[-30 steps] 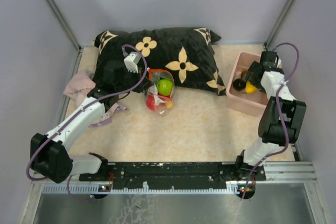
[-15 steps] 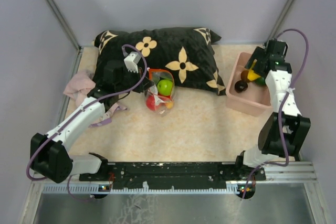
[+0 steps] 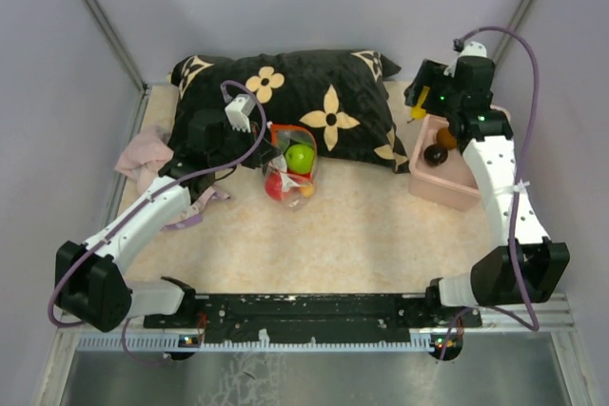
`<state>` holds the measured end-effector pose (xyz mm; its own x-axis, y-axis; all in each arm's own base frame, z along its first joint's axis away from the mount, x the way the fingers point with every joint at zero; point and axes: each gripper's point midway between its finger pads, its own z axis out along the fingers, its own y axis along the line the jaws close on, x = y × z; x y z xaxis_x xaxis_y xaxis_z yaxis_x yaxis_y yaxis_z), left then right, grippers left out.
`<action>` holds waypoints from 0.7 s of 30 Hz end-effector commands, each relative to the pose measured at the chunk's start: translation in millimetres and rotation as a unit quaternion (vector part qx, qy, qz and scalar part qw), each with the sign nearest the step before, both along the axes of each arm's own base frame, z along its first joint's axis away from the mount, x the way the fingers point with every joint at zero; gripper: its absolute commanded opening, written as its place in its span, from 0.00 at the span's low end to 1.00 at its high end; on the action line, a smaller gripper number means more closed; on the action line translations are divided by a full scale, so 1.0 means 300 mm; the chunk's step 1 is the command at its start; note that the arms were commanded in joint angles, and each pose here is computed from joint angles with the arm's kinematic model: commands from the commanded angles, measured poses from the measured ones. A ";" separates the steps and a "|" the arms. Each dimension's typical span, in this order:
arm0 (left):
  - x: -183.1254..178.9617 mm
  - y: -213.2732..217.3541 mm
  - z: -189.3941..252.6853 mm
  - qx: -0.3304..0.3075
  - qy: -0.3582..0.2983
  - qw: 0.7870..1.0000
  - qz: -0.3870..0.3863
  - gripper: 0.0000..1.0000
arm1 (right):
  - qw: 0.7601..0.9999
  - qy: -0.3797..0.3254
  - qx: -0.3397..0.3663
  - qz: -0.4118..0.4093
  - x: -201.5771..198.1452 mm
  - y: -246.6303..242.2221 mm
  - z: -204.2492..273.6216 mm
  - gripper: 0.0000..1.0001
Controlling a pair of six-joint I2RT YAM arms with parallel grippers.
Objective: Place the food in the zip-top bag and seal the zipper
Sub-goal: Place the fake fruit in the zipper food storage bag.
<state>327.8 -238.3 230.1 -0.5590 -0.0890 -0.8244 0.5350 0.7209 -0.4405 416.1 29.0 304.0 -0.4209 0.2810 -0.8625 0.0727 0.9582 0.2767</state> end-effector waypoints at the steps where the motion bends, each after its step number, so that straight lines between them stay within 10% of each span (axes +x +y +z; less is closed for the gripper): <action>1: -0.004 -0.019 0.029 -0.020 -0.013 1.000 -0.010 0.00 | 0.991 -0.106 0.028 0.083 -0.003 0.207 0.203 0.24; 21: -0.013 -0.029 0.101 -0.051 -0.023 0.998 -0.007 0.00 | 0.889 -0.269 0.081 0.361 -0.166 0.923 0.242 0.25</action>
